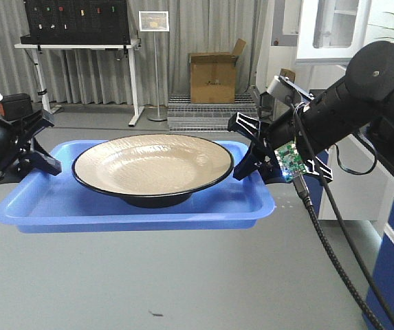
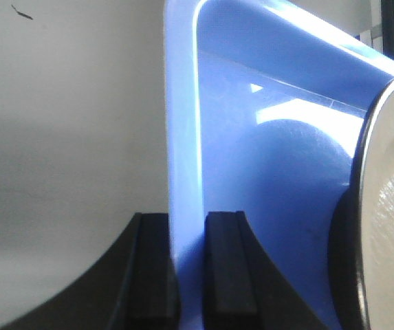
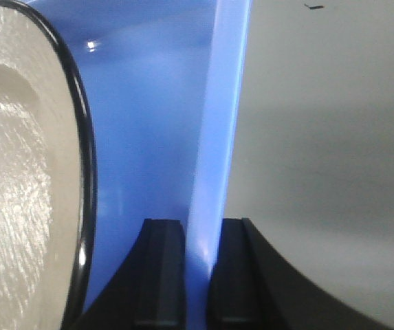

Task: Place disk in tray to left cabinet
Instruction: 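Hold the tray with both grippers while the base drives forward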

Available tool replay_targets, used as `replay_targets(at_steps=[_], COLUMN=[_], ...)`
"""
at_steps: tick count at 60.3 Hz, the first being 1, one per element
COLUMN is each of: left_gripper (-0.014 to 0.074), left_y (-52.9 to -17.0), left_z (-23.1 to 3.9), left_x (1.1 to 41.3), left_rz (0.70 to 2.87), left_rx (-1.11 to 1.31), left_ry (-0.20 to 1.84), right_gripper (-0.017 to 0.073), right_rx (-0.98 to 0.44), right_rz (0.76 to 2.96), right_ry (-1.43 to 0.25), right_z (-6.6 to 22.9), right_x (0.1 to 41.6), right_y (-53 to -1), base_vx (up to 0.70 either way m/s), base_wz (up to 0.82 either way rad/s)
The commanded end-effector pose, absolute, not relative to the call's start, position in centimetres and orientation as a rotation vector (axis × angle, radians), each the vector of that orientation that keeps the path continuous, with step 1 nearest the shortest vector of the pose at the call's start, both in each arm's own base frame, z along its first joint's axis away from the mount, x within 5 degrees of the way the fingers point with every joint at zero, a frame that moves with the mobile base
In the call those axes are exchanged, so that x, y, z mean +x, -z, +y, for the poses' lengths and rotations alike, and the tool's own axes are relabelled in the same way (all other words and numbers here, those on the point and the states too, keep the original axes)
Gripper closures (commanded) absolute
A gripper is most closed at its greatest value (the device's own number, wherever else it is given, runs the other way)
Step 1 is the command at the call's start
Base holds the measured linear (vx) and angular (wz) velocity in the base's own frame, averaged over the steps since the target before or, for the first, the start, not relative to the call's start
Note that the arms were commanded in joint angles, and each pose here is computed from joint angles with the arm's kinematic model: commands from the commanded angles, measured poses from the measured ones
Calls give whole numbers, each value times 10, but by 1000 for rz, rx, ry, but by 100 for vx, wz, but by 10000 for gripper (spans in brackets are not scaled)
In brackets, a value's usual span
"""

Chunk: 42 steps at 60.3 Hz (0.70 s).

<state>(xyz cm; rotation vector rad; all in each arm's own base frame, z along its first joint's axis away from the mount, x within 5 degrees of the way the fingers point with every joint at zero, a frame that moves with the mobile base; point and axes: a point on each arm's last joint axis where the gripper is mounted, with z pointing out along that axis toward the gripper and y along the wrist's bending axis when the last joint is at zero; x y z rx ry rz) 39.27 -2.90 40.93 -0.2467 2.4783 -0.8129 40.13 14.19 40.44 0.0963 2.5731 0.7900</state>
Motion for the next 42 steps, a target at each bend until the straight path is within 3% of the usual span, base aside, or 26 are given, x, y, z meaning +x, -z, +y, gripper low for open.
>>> replay_targets(at_steps=[1,42], left_gripper=[596,596], left_y=[-453,-453], left_z=[-49,-49], left_x=[369,369], left_rz=[2332,2332], left_rx=[-169,-169], left_ry=[1019,1021], right_gripper=[561,561], right_rx=[11,11], right_rz=[2442,2442], right_ry=[-1004,-1004], right_z=[155,155], right_x=[374,374], right_y=[-448,-448], base_vx=[57,58], base_wz=[-1,3])
